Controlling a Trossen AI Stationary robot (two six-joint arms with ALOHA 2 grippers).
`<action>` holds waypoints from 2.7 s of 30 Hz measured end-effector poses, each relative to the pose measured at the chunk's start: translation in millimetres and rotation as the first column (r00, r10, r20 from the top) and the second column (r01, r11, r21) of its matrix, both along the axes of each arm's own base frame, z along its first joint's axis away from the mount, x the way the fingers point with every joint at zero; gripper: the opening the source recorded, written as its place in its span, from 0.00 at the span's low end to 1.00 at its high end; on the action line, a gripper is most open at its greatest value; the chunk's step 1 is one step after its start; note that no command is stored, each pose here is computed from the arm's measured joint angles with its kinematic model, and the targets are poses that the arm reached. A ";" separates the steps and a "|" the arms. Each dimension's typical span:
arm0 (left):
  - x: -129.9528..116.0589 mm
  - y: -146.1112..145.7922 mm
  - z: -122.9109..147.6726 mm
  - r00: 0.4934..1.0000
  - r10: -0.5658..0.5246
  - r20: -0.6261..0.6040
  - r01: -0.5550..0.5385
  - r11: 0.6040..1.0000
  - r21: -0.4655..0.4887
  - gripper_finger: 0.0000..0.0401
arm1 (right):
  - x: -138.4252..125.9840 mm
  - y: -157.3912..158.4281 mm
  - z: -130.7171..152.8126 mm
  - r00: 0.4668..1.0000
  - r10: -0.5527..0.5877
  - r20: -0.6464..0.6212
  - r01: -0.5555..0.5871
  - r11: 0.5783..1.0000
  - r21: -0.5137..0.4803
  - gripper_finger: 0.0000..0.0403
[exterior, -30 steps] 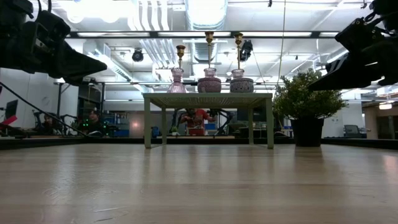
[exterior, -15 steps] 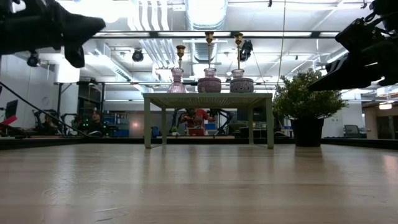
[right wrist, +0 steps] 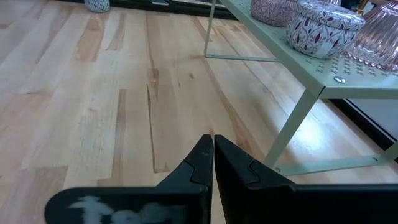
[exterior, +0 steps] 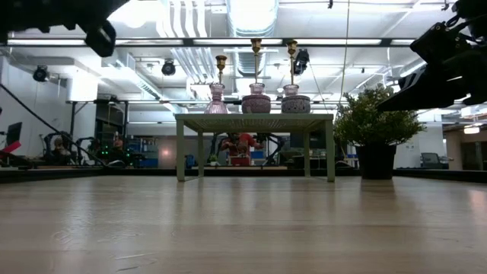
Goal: Pick & Place candle stick holders
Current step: Put the green patterned scented candle on the shelf
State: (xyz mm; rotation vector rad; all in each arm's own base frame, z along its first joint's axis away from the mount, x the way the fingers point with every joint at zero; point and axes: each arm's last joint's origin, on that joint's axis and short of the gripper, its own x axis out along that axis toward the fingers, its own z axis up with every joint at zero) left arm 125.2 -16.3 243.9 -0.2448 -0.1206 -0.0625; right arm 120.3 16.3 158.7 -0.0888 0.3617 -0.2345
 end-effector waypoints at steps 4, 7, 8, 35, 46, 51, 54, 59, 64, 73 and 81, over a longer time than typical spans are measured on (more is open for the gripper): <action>10.6 -2.0 13.3 0.978 0.002 -0.206 0.007 0.999 0.041 0.18 | 0.0 0.0 0.0 1.000 0.000 0.000 0.000 1.000 0.000 0.02; 19.2 -5.5 27.9 0.960 -0.018 -0.279 0.024 1.000 0.019 0.28 | 0.0 0.0 0.0 1.000 0.000 0.000 0.000 1.000 0.001 0.02; 22.5 -6.9 32.7 0.955 -0.030 -0.295 0.036 0.999 0.015 0.32 | 0.0 0.0 0.0 1.000 0.000 0.000 0.000 1.000 0.001 0.02; 21.6 -77.4 -0.2 0.042 -0.072 -0.997 -0.077 0.994 -0.075 0.87 | 0.0 0.0 0.0 1.000 0.000 0.000 0.000 1.000 0.001 0.02; -1.9 -109.0 -7.5 -0.008 -0.019 -1.000 -0.116 0.993 -0.018 0.87 | 0.0 0.0 0.0 1.000 0.000 0.000 0.000 1.000 0.000 0.02; -10.3 -114.0 -15.6 -0.025 0.005 -1.000 -0.139 0.990 0.009 0.87 | 0.0 0.0 0.0 1.000 0.000 0.000 0.000 1.000 0.000 0.02; -16.3 -115.7 -24.0 -0.035 0.016 -0.999 -0.129 0.991 0.020 0.87 | 0.0 0.0 0.0 1.000 0.000 0.000 0.000 1.000 0.002 0.02; -24.9 -115.6 -37.2 -0.069 0.032 -0.997 -0.149 0.988 0.042 0.87 | 0.0 0.0 0.0 1.000 -0.001 0.000 0.001 1.000 0.001 0.02; -30.6 -113.6 -46.5 -0.117 0.037 -0.992 -0.149 0.987 0.054 0.87 | 0.0 0.1 0.0 1.000 0.000 0.000 0.000 1.000 0.002 0.02; -36.4 -108.6 -61.6 -0.160 0.034 -0.987 -0.142 0.988 0.057 0.87 | 0.0 0.0 0.0 1.000 0.000 0.000 0.000 1.000 0.002 0.02; -37.7 -107.2 -69.1 -0.156 0.014 -0.988 -0.137 0.990 0.036 0.87 | 0.0 0.0 0.0 1.000 0.000 0.000 0.000 1.000 0.000 0.02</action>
